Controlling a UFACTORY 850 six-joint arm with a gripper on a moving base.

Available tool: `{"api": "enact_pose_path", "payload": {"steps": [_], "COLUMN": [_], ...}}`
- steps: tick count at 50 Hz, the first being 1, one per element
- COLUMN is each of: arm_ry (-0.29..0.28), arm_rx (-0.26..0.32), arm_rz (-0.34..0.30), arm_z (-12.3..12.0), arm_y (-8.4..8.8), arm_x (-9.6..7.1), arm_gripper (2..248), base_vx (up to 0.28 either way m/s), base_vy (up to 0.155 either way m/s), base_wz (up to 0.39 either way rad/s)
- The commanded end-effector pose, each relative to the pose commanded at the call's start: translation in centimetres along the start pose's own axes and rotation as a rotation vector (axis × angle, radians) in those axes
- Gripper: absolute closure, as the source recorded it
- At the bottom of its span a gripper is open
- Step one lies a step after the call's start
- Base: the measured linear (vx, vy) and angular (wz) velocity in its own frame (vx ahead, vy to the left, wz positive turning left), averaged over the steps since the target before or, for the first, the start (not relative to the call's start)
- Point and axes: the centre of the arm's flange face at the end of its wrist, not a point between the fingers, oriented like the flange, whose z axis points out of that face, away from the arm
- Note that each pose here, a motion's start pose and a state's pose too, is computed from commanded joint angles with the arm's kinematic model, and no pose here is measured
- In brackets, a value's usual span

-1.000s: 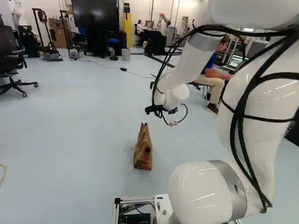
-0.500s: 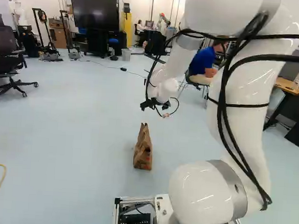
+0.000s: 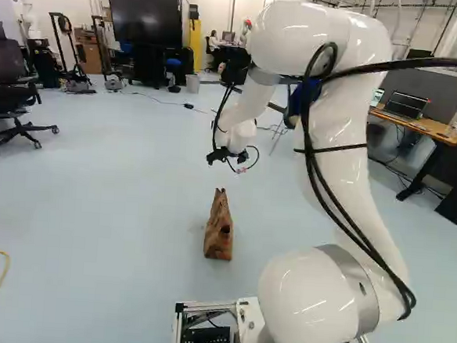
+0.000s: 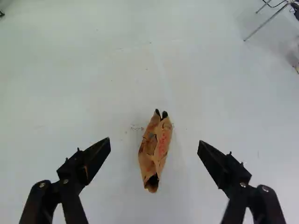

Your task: Pick up the grocery bag from the ground

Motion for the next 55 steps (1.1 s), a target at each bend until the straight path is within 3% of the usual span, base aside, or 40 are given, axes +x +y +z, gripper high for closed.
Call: {"api": "enact_pose_path", "payload": {"steps": [13,55], "arm_ry": [-0.026,-0.132], "arm_rx": [0.002,0.002], "arm_rz": [-0.004,-0.004], "arm_z": [4.0,14.0], "arm_y": [-0.3,-0.3], "arm_x": [-0.3,-5.2], "arm_gripper": [3,3], "base_vx": [0.0,0.0], "base_vy": [0.0,0.0], "base_wz": [0.0,0.0]}}
